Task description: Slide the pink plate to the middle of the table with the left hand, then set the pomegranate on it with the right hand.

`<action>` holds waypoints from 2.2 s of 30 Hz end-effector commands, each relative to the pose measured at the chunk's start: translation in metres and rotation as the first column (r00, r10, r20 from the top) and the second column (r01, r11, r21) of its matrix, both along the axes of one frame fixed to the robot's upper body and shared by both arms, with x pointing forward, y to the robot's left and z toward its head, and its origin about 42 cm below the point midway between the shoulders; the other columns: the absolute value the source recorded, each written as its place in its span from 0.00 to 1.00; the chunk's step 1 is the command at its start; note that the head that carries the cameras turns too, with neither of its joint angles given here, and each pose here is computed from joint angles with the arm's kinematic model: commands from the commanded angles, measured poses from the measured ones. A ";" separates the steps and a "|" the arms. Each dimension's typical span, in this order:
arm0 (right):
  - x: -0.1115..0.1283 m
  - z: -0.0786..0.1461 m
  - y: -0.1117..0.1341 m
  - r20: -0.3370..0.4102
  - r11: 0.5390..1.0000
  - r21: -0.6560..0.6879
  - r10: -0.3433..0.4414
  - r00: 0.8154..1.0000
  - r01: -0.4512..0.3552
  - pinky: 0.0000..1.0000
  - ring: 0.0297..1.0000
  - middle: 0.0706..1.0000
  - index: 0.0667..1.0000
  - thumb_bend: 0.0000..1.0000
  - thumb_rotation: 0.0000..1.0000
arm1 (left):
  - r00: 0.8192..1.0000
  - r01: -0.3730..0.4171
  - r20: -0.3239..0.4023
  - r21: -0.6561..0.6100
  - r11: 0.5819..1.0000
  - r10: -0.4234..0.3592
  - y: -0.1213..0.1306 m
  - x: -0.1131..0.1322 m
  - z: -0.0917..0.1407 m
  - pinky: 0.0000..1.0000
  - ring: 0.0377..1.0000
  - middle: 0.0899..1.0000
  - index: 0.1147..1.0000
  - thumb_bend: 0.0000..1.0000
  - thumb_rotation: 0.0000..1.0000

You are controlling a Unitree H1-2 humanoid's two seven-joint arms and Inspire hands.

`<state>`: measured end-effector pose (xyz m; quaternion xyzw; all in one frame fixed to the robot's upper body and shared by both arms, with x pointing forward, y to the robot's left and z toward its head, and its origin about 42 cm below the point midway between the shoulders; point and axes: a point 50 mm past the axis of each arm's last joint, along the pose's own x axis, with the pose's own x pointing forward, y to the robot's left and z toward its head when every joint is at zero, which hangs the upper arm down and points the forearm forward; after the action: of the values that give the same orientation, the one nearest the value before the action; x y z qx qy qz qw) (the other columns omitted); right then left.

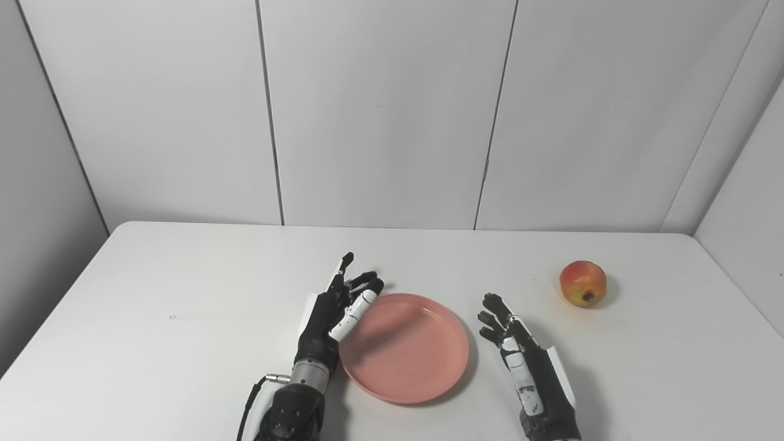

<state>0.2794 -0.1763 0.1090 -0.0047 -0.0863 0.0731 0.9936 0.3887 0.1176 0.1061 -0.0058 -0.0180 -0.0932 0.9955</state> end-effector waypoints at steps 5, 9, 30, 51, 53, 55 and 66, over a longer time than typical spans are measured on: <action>-0.028 -0.030 0.001 -0.120 1.000 0.017 -0.013 0.993 0.015 0.87 0.88 0.91 0.88 0.77 0.95 | 0.999 -0.007 0.037 -0.007 1.000 0.007 0.003 -0.004 0.004 0.71 0.78 0.81 0.98 0.81 0.66; -0.032 -0.019 -0.006 -0.080 0.999 -0.012 -0.038 0.996 0.037 0.87 0.88 0.91 0.88 0.77 0.95 | 0.999 -0.018 0.036 -0.003 1.000 0.019 0.008 -0.004 0.002 0.71 0.78 0.81 0.98 0.83 0.67; -0.003 0.060 -0.033 0.237 0.867 -0.415 -0.189 0.953 0.275 0.72 0.75 0.76 0.74 0.73 0.96 | 1.000 -0.028 0.010 -0.041 0.999 0.028 0.014 0.001 -0.006 0.69 0.77 0.81 1.00 0.85 0.69; 0.062 0.132 -0.055 0.525 0.567 -0.661 -0.117 0.843 0.491 0.61 0.71 0.77 0.76 0.81 0.80 | 1.000 -0.012 -0.002 -0.077 0.997 0.012 0.020 0.003 -0.009 0.73 0.78 0.79 1.00 0.80 0.68; 0.068 0.136 -0.058 0.541 0.519 -0.687 -0.101 0.835 0.508 0.64 0.72 0.76 0.77 0.81 0.81 | 1.000 -0.011 -0.005 -0.085 0.996 0.011 0.019 0.003 -0.010 0.74 0.78 0.79 1.00 0.79 0.67; 0.073 0.139 -0.060 0.557 0.475 -0.707 -0.084 0.827 0.524 0.68 0.73 0.75 0.79 0.82 0.84 | 1.000 -0.009 -0.006 -0.087 0.996 0.008 0.019 0.003 -0.010 0.74 0.78 0.78 1.00 0.80 0.66; 0.100 0.160 -0.079 0.575 0.328 -0.762 -0.052 0.817 0.558 0.76 0.75 0.75 0.76 0.85 0.83 | 1.000 -0.008 -0.008 -0.094 0.996 0.007 0.019 0.002 -0.010 0.74 0.78 0.78 1.00 0.79 0.66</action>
<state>0.3704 -0.2491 0.2427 -0.5714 -0.2342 -0.0643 0.7839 0.3965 0.1318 0.1071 -0.0506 -0.0238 -0.0905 0.9943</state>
